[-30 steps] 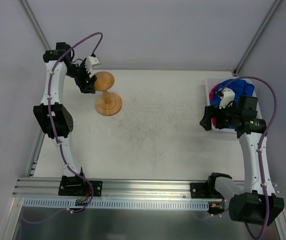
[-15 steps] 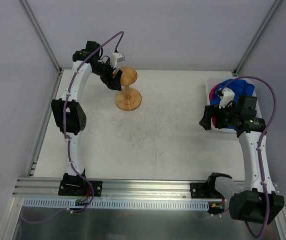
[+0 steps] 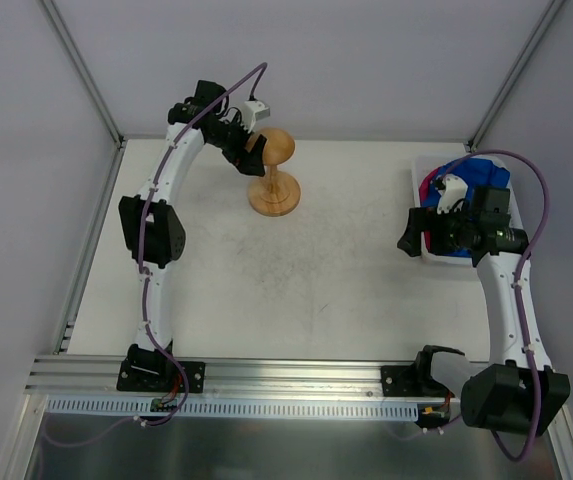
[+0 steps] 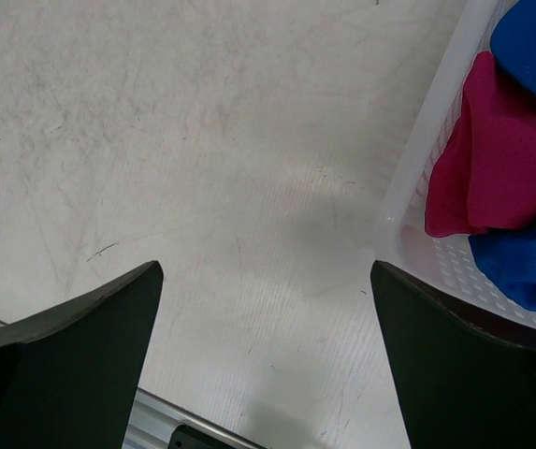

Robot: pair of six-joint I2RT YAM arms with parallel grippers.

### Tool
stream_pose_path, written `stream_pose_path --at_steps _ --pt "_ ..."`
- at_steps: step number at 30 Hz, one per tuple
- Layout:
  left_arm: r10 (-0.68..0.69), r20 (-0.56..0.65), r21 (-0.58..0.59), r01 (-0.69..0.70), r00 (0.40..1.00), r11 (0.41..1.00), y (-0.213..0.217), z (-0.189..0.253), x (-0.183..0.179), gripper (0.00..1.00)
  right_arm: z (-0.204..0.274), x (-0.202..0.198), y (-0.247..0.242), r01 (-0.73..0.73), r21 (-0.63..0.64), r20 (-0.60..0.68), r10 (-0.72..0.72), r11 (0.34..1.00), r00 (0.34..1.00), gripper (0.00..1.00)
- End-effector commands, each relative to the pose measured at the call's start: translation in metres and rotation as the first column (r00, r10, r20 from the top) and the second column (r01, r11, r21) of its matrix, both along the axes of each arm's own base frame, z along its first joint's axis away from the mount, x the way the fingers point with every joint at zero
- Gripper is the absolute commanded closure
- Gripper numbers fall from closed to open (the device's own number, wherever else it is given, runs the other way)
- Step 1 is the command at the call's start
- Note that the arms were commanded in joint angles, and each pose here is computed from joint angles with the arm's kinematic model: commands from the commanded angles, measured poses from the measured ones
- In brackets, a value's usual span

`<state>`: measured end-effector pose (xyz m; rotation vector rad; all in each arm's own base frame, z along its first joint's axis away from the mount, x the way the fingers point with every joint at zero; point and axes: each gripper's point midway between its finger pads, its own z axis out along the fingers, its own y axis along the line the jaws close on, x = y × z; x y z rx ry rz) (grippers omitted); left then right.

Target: Stack the hats

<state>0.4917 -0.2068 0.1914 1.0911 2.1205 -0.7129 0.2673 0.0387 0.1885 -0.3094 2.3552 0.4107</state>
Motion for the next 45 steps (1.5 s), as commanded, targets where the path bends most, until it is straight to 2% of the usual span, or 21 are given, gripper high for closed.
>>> stream_pose_path --at_steps 1,8,12,14,17,21,25,26,29,30,31,32,33,36,38,39,45 --pt "-0.045 0.063 -0.08 0.05 0.997 0.996 -0.027 0.027 0.002 0.14 0.026 0.015 0.006 -0.008 0.034 0.07 0.005 0.999 0.998 0.01" --pt "-0.038 0.074 -0.112 0.046 0.997 0.993 -0.034 0.038 0.003 0.12 0.034 0.021 0.006 -0.002 0.041 0.081 -0.001 0.999 0.997 0.0" --pt "-0.007 0.048 -0.108 0.012 0.999 0.994 -0.032 0.038 0.0 0.01 0.038 0.025 0.007 -0.001 0.053 0.08 -0.003 0.999 0.997 0.0" --pt "-0.004 0.051 -0.078 0.008 0.999 0.997 -0.023 0.034 -0.005 0.01 0.041 0.027 0.006 -0.004 0.049 0.089 0.0 0.999 0.996 0.01" --pt "-0.023 0.041 -0.049 0.025 0.999 0.998 -0.001 0.029 -0.028 0.01 0.048 0.03 0.005 -0.003 0.037 0.108 -0.001 0.999 0.994 0.01" --pt "-0.043 -0.017 -0.037 0.042 0.999 0.998 0.031 0.02 -0.087 0.01 0.051 0.037 0.005 -0.007 0.039 0.11 0.003 0.999 0.994 0.0" --pt "0.08 -0.106 0.025 -0.078 0.991 0.997 0.066 0.004 -0.122 0.01 0.048 0.047 0.0 0.016 0.004 0.086 -0.017 1.0 0.996 0.01" --pt "0.144 -0.122 0.057 -0.138 0.982 0.989 0.081 0.0 -0.123 0.01 0.046 0.048 0.0 0.019 -0.008 0.073 -0.018 1.0 0.997 0.0" --pt "0.349 -0.245 0.094 -0.336 0.905 0.937 0.1 -0.008 -0.137 0.01 0.036 0.055 -0.007 0.05 -0.068 0.036 -0.047 0.996 0.998 0.01" --pt "0.45 -0.285 0.118 -0.434 0.847 0.893 0.109 -0.007 -0.142 0.01 0.034 0.057 -0.01 0.061 -0.088 0.03 -0.059 0.994 0.998 0.01" --pt "0.497 -0.298 0.127 -0.482 0.815 0.867 0.113 -0.005 -0.145 0.01 0.032 0.059 -0.017 0.085 -0.12 0.025 -0.083 0.989 0.996 0.0" --pt "0.538 -0.301 0.139 -0.522 0.787 0.842 0.116 -0.002 -0.147 0.01 0.029 0.061 -0.021 0.092 -0.14 0.017 -0.09 0.986 0.996 0.0" --pt "0.612 -0.282 0.156 -0.594 0.739 0.789 0.123 0.006 -0.148 0.01 0.033 0.064 -0.024 0.1 -0.154 0.028 -0.097 0.983 0.995 0.01" --pt "0.662 -0.241 0.117 -0.656 0.71 0.746 0.129 0.028 -0.151 0.01 0.042 0.069 -0.036 0.112 -0.192 0.033 -0.108 0.975 0.994 0.0" --pt "0.682 -0.232 0.091 -0.683 0.693 0.725 0.129 0.04 -0.15 0.01 0.044 0.064 -0.042 0.106 -0.191 -0.012 -0.111 0.976 0.994 0.01" --pt "0.685 -0.229 0.067 -0.691 0.691 0.72 0.128 0.049 -0.15 0.01 0.041 0.066 -0.046 0.11 -0.193 -0.036 -0.12 0.975 0.992 0.0" --pt "0.547 -0.189 -0.048 -0.564 0.816 0.825 0.108 0.077 -0.164 0.01 0.05 0.078 -0.098 0.222 -0.254 -0.026 -0.236 0.941 0.972 0.01"
